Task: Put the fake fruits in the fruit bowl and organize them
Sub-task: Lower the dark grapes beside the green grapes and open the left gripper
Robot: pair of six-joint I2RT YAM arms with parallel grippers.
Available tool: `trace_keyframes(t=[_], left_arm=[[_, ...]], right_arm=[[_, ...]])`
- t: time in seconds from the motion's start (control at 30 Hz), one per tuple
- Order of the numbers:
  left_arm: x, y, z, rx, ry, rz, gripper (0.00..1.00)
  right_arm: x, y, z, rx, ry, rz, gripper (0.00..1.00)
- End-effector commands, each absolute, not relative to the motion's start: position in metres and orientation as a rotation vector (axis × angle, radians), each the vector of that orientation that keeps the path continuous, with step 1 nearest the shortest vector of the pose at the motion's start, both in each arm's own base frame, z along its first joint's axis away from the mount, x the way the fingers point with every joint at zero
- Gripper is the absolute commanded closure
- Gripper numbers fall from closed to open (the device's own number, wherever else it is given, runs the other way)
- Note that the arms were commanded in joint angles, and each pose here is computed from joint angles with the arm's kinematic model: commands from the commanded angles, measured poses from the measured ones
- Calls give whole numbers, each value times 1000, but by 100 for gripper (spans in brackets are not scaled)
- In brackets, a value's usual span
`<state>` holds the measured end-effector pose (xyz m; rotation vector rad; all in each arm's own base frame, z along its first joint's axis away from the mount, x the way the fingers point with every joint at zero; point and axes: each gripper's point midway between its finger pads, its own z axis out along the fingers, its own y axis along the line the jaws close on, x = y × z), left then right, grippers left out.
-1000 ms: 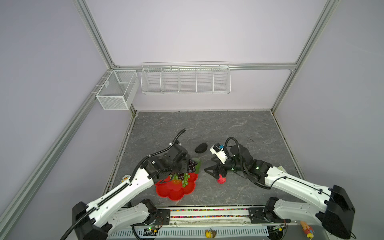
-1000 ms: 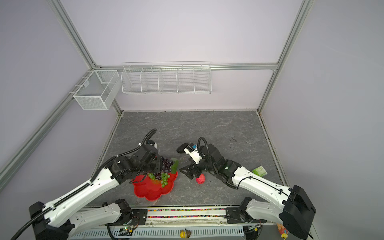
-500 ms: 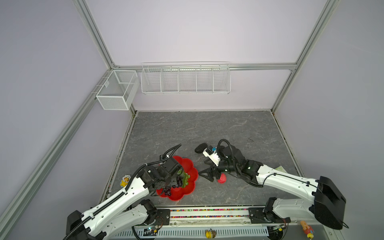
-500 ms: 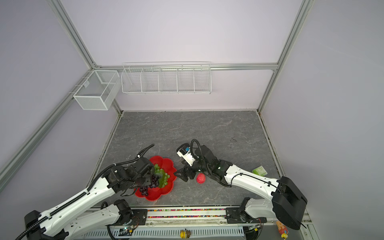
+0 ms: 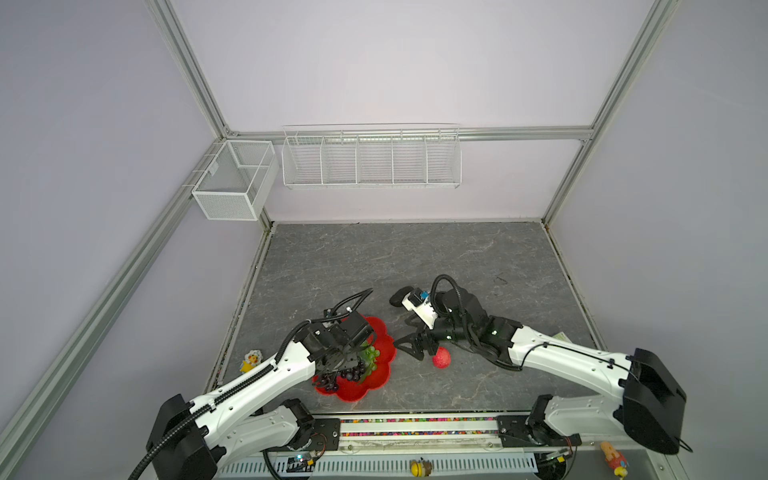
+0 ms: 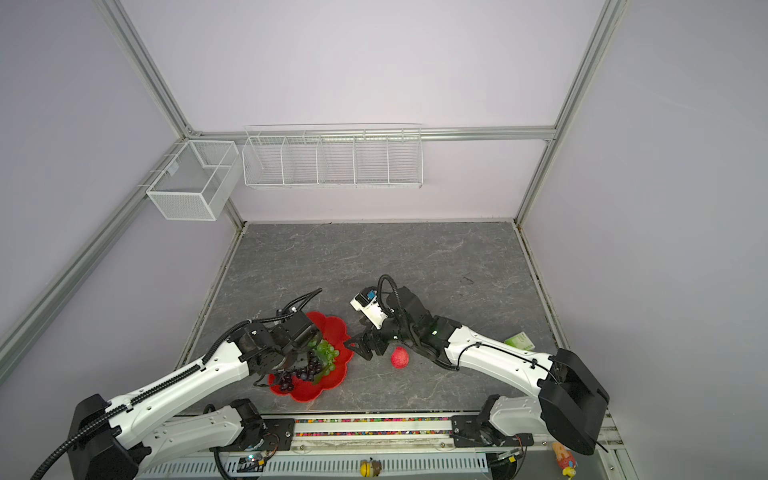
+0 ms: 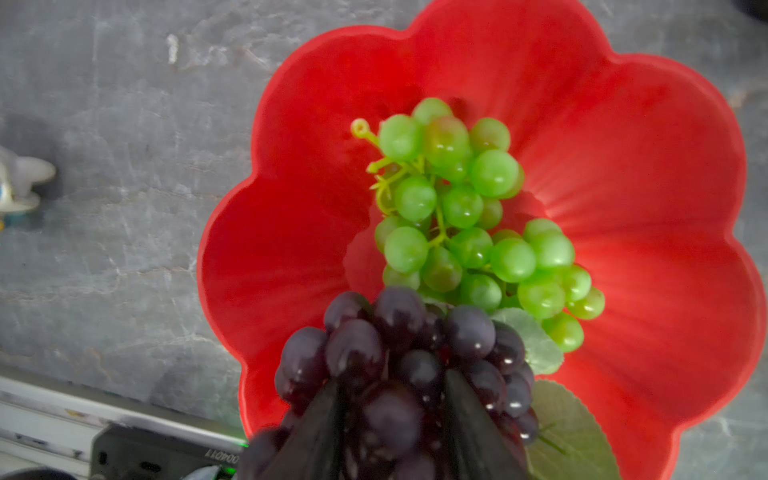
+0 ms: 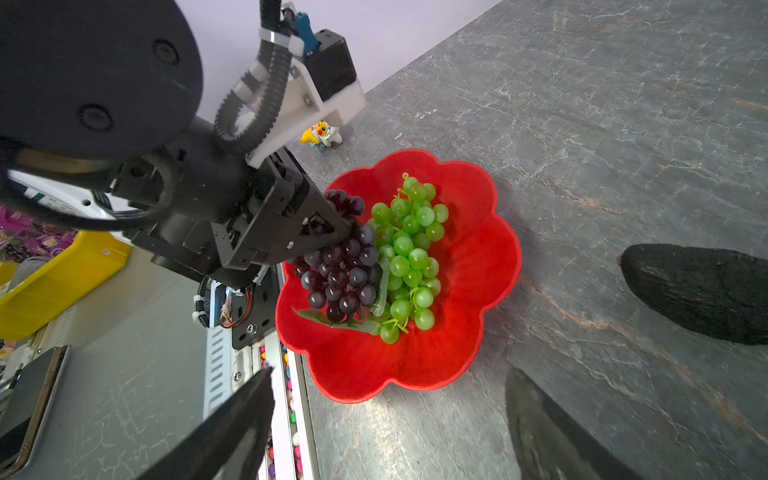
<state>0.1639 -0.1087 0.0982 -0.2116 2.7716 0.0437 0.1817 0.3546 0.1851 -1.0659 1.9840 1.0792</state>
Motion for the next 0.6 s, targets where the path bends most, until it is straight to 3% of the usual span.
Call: trace_keyframes(t=[0.0, 0.13, 0.3, 0.47, 0.57], left_arm=[[173, -113, 108, -223, 2716, 6, 53], [173, -109, 105, -216, 2709, 31, 44], [181, -112, 121, -219, 2676, 17, 43], [212, -186, 161, 66, 2543, -358, 41], [243, -224, 173, 202, 2457, -396, 36]], right_arm=[[180, 359, 190, -1097, 1957, 1090, 12], [181, 360, 182, -1092, 1988, 1084, 12], [182, 365, 178, -1086, 2005, 1108, 12], [196, 347, 176, -975, 2040, 1052, 12], [215, 319, 162, -821, 2130, 1030, 12]])
